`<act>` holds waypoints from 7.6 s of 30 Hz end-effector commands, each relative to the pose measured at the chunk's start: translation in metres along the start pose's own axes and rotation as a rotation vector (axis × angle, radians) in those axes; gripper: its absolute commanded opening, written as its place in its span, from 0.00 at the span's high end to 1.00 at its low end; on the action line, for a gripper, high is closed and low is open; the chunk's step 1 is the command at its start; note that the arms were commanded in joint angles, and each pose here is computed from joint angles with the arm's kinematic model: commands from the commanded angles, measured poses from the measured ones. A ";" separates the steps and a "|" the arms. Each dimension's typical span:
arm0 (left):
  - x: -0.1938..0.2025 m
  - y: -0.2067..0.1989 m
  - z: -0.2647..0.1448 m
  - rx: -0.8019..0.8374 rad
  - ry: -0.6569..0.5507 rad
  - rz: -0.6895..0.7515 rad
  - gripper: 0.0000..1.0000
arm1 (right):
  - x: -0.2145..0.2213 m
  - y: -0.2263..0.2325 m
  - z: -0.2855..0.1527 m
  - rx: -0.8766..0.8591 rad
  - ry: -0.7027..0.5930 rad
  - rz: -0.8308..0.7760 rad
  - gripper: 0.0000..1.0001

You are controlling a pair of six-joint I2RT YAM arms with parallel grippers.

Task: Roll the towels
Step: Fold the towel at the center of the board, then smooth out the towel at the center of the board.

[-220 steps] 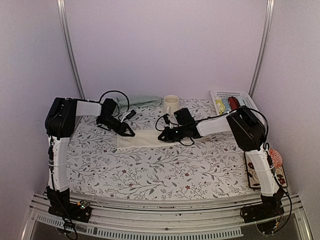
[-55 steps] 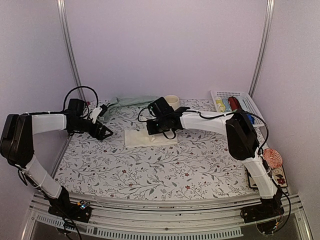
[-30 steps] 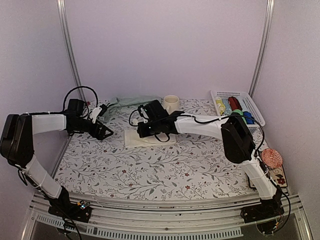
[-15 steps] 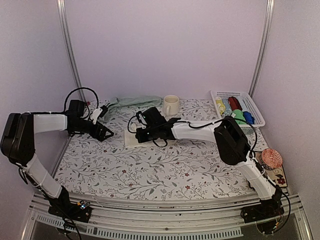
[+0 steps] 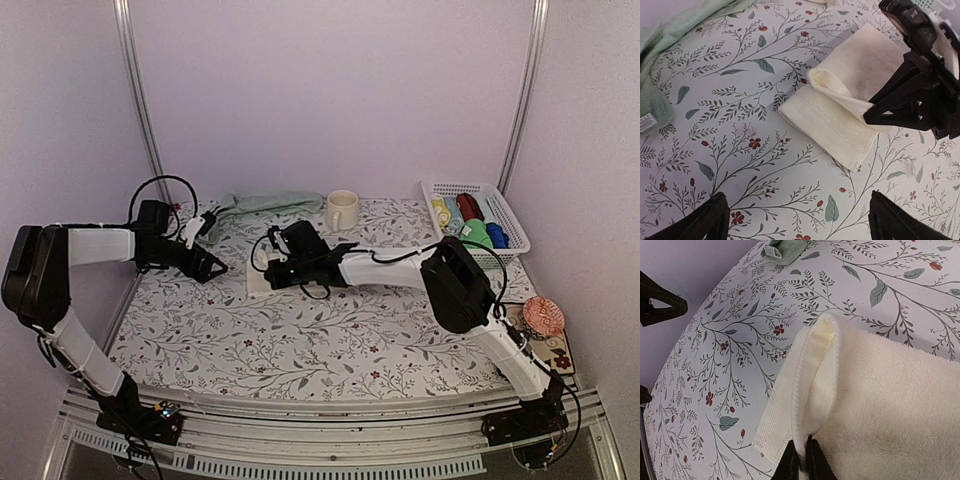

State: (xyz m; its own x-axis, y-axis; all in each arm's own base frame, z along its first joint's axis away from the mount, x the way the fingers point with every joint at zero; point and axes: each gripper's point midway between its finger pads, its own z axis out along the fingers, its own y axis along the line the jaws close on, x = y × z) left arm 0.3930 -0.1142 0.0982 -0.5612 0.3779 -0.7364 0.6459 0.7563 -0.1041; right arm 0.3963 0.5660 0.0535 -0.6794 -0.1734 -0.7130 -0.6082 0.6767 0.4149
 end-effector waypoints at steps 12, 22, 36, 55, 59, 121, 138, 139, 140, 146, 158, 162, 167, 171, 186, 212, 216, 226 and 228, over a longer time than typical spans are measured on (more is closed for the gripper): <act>0.002 0.004 0.005 0.011 -0.004 -0.011 0.03 | -0.016 0.022 0.004 -0.081 -0.073 0.002 0.93; 0.003 0.004 0.007 0.019 -0.002 -0.016 0.03 | -0.011 0.021 0.010 -0.094 -0.068 0.013 0.93; 0.007 0.002 0.011 0.043 0.010 -0.038 0.03 | -0.011 0.045 0.011 -0.227 -0.076 0.014 0.65; -0.030 -0.026 0.050 0.264 0.032 -0.294 0.13 | -0.074 -0.054 -0.134 0.122 -0.176 0.055 0.53; -0.028 -0.041 0.064 0.315 0.068 -0.324 0.13 | -0.055 -0.068 -0.141 0.169 -0.139 0.046 0.52; -0.025 -0.033 0.091 0.310 0.126 -0.411 0.99 | 0.002 -0.083 -0.146 0.163 -0.066 0.048 0.50; -0.021 -0.025 0.084 0.295 0.159 -0.423 0.98 | 0.006 -0.086 -0.143 0.173 -0.054 0.049 0.49; -0.022 -0.024 0.084 0.297 0.157 -0.422 0.98 | 0.007 -0.087 -0.142 0.176 -0.050 0.050 0.49; -0.022 -0.024 0.083 0.296 0.157 -0.422 0.98 | 0.007 -0.088 -0.141 0.177 -0.048 0.049 0.49; -0.015 -0.015 0.089 0.275 0.185 -0.431 0.91 | 0.013 -0.092 -0.135 0.189 -0.028 0.045 0.46; -0.003 -0.005 0.090 0.239 0.215 -0.438 0.54 | 0.016 -0.093 -0.130 0.194 -0.010 0.038 0.45; -0.006 -0.005 0.086 0.243 0.207 -0.429 0.54 | 0.015 -0.095 -0.128 0.200 -0.007 0.035 0.45; -0.045 0.001 0.060 0.182 0.107 -0.349 0.55 | 0.001 -0.085 -0.124 0.168 -0.013 0.026 0.45; -0.076 0.000 0.045 0.167 0.041 -0.287 0.57 | -0.015 -0.078 -0.119 0.115 -0.020 0.034 0.46; -0.061 -0.038 0.117 0.358 0.071 -0.288 0.61 | -0.018 -0.082 -0.074 -0.096 0.029 0.176 0.49; -0.060 -0.050 0.069 0.288 0.073 -0.180 0.30 | 0.029 -0.101 -0.111 0.025 0.170 0.306 0.49; -0.055 -0.061 0.053 0.286 0.071 -0.122 0.12 | 0.016 -0.084 -0.129 0.011 0.142 0.279 0.48; -0.006 -0.103 0.051 0.358 0.182 -0.020 0.03 | -0.058 -0.077 -0.146 0.123 -0.035 0.131 0.28; 0.002 -0.109 0.056 0.357 0.209 -0.008 0.03 | -0.068 -0.082 -0.137 0.150 -0.051 0.102 0.12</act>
State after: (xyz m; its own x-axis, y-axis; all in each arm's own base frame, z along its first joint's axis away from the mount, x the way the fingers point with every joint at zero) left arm 0.3704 -0.2162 0.0870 -0.6575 0.4254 -0.6218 0.7261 0.5779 -0.3724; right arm 0.4063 0.4240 0.1296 -0.7863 -0.0578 -0.6151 -0.4491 0.7372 0.5049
